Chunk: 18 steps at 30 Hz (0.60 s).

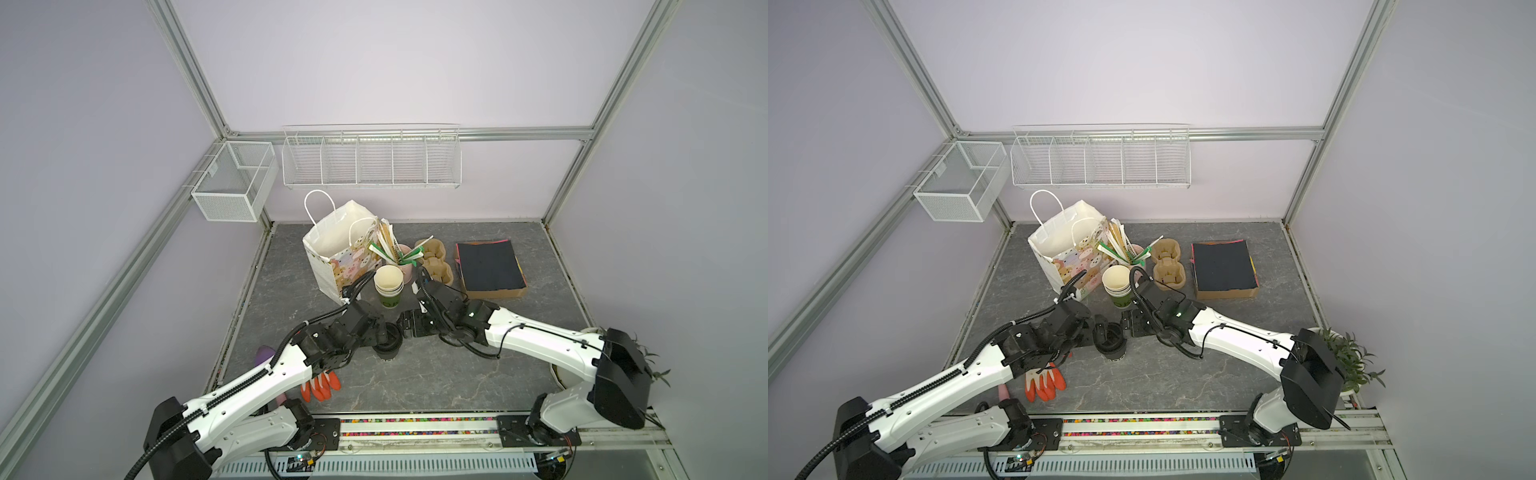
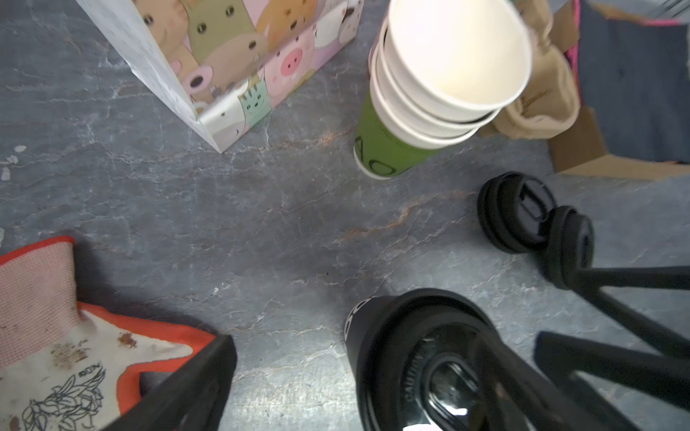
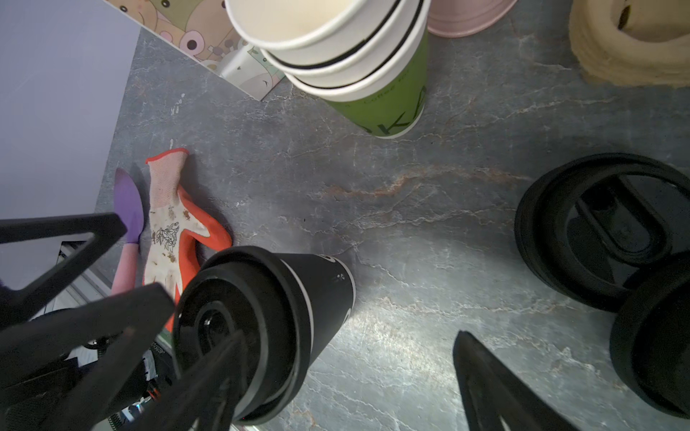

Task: Pack a coffee takeout order
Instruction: Press the lid on the coffee cup.

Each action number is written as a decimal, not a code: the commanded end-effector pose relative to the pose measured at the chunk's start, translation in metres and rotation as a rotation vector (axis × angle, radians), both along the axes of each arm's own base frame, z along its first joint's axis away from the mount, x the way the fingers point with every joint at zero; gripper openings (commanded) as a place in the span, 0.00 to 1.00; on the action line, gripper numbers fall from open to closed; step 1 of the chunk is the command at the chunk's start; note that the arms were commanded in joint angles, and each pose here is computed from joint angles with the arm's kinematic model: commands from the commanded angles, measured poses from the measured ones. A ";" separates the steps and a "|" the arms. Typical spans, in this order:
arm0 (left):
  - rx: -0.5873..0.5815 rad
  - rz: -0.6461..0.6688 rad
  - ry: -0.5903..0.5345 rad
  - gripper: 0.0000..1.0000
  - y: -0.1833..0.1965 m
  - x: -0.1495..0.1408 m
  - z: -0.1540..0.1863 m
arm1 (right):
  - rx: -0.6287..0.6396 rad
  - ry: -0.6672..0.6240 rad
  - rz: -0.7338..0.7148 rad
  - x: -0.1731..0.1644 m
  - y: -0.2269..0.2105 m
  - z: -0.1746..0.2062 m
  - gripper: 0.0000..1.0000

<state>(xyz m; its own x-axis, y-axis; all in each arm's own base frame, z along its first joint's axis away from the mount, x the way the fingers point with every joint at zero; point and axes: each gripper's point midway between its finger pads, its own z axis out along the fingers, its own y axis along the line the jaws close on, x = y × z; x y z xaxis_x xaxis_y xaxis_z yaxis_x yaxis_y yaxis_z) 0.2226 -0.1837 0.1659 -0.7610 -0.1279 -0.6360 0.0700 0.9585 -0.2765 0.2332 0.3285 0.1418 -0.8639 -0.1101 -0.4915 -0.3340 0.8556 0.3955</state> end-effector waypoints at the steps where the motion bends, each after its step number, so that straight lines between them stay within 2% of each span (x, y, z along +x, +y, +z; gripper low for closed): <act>1: -0.021 0.024 -0.060 0.99 0.010 0.001 0.027 | 0.011 -0.009 0.025 -0.001 0.009 0.005 0.88; 6: -0.102 0.058 -0.036 1.00 0.028 -0.019 0.026 | -0.011 -0.020 0.062 -0.009 0.015 0.005 0.85; 9: -0.181 0.067 0.011 0.99 0.035 -0.036 0.007 | -0.057 -0.030 0.098 -0.016 0.020 0.000 0.84; 13: -0.224 0.095 0.086 0.97 0.042 -0.053 -0.023 | -0.109 -0.058 0.140 -0.021 0.030 -0.001 0.83; 18: -0.260 0.075 0.155 0.96 0.035 -0.062 -0.044 | -0.128 -0.070 0.146 -0.021 0.035 -0.004 0.83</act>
<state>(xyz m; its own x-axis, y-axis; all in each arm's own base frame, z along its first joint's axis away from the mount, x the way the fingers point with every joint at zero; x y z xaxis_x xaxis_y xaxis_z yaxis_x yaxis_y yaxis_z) 0.1675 -0.1450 0.1290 -0.8028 -0.2995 -0.5156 -0.0227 0.8794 -0.4755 0.2096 0.3667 0.1400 -0.8089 -0.2752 -0.5195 -0.4751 0.8265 0.3020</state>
